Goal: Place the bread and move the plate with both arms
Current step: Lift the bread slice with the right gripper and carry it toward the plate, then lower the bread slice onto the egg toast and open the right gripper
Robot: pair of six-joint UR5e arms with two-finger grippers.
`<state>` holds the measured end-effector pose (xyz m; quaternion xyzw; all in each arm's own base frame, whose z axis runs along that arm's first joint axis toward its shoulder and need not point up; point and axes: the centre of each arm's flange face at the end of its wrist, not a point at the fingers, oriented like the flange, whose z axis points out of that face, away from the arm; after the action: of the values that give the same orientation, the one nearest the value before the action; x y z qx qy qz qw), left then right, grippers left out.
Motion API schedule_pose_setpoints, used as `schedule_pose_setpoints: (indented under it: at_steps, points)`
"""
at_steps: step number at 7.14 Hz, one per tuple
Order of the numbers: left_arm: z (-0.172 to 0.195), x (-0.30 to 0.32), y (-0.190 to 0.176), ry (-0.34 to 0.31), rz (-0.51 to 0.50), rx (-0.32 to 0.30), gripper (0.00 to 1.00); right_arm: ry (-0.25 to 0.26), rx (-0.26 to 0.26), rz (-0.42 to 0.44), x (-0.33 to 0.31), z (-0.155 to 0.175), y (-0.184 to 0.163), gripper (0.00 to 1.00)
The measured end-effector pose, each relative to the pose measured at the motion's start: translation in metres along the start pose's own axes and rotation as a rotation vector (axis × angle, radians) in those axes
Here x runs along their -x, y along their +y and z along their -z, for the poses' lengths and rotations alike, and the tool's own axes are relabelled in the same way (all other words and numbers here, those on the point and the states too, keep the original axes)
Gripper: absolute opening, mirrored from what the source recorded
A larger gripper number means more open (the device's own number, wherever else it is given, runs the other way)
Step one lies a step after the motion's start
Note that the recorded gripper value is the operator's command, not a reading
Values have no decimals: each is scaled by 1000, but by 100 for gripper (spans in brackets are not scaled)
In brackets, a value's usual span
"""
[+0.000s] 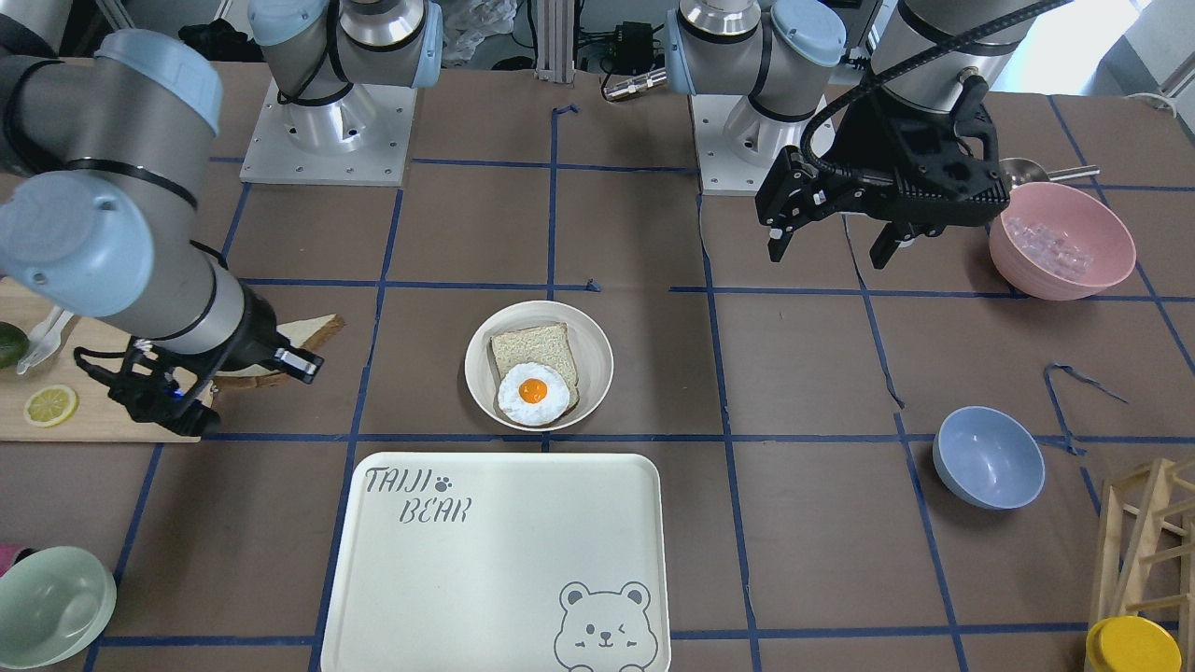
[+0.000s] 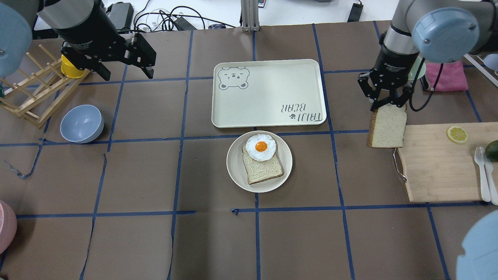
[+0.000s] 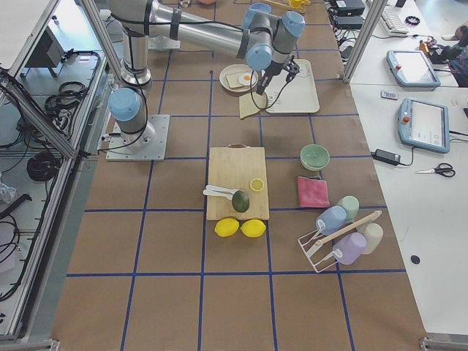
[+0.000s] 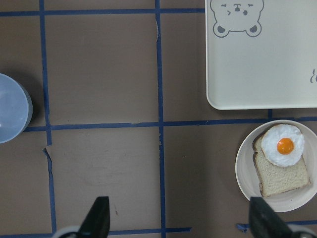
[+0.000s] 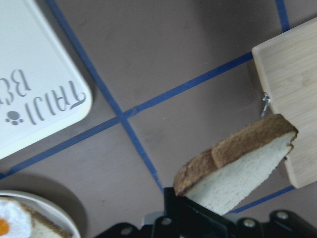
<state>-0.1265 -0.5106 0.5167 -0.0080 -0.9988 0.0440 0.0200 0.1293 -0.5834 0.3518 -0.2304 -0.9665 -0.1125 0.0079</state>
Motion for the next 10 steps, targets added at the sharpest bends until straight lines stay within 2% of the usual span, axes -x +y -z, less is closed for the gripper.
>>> schedule_pose_setpoints:
  at_steps: [3, 6, 10]
  points:
    - [0, 0, 0, 0, 0, 0, 100, -32, 22, -25, 113, -8, 65, 0]
    - [0, 0, 0, 0, 0, 0, 100, -10, 61, 39, 176, -42, 112, 0]
    - [0, 0, 0, 0, 0, 0, 100, 7, 63, 123, 210, -83, 126, 0]
